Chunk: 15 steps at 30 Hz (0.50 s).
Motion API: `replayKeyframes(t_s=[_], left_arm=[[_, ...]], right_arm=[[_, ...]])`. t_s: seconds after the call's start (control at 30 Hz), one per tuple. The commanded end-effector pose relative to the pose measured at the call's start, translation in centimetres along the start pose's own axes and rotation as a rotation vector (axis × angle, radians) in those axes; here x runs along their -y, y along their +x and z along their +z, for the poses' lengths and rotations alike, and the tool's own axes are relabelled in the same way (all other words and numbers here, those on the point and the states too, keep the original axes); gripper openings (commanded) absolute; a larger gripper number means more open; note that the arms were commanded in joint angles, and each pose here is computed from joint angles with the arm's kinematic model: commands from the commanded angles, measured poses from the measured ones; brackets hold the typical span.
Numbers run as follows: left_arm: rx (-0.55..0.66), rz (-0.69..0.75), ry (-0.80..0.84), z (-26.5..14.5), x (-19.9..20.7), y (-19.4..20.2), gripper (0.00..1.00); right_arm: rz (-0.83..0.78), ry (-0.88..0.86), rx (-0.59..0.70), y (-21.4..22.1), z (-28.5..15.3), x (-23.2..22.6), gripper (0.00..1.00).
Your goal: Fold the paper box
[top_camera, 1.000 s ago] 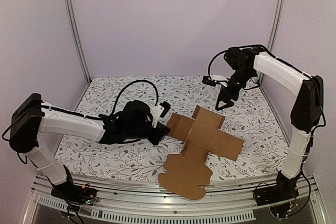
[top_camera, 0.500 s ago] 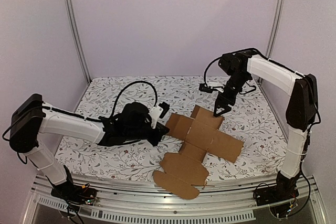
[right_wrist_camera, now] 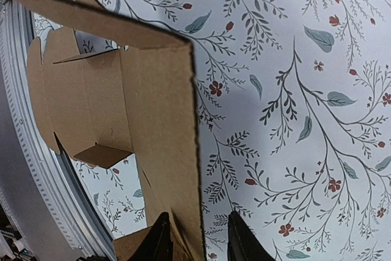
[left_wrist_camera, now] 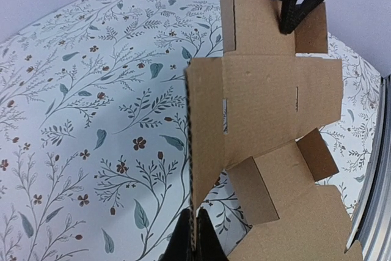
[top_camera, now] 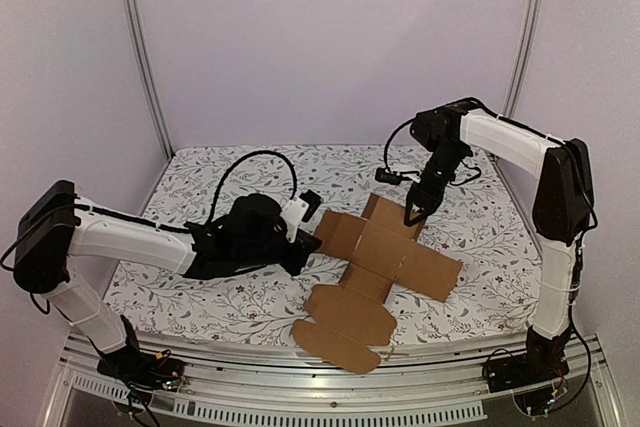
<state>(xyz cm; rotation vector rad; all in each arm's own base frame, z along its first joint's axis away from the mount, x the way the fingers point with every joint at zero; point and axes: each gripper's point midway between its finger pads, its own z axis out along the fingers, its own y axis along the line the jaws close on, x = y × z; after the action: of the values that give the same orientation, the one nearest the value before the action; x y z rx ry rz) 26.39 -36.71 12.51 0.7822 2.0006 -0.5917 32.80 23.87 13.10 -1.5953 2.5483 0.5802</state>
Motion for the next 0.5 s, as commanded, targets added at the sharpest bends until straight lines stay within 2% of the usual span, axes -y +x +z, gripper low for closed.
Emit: replayKeyframes(t_s=[0.0,0.2,0.47], left_arm=[[0.022,0.022,0.003,-0.1,0.6,-0.5,0.0],[0.008,0.023,-0.001,0.4,0.7,-0.4,0.0],[-0.011,0.016,-0.012,1.3,0.7,0.0,0.0]], right_arm=[[0.03,-0.073,-0.031,0.5,0.4,-1.0,0.24],[0.026,-0.078,-0.03,0.5,0.0,-1.3,0.1],[-0.003,-0.026,-0.013,0.2,-1.2,-1.1,0.0]])
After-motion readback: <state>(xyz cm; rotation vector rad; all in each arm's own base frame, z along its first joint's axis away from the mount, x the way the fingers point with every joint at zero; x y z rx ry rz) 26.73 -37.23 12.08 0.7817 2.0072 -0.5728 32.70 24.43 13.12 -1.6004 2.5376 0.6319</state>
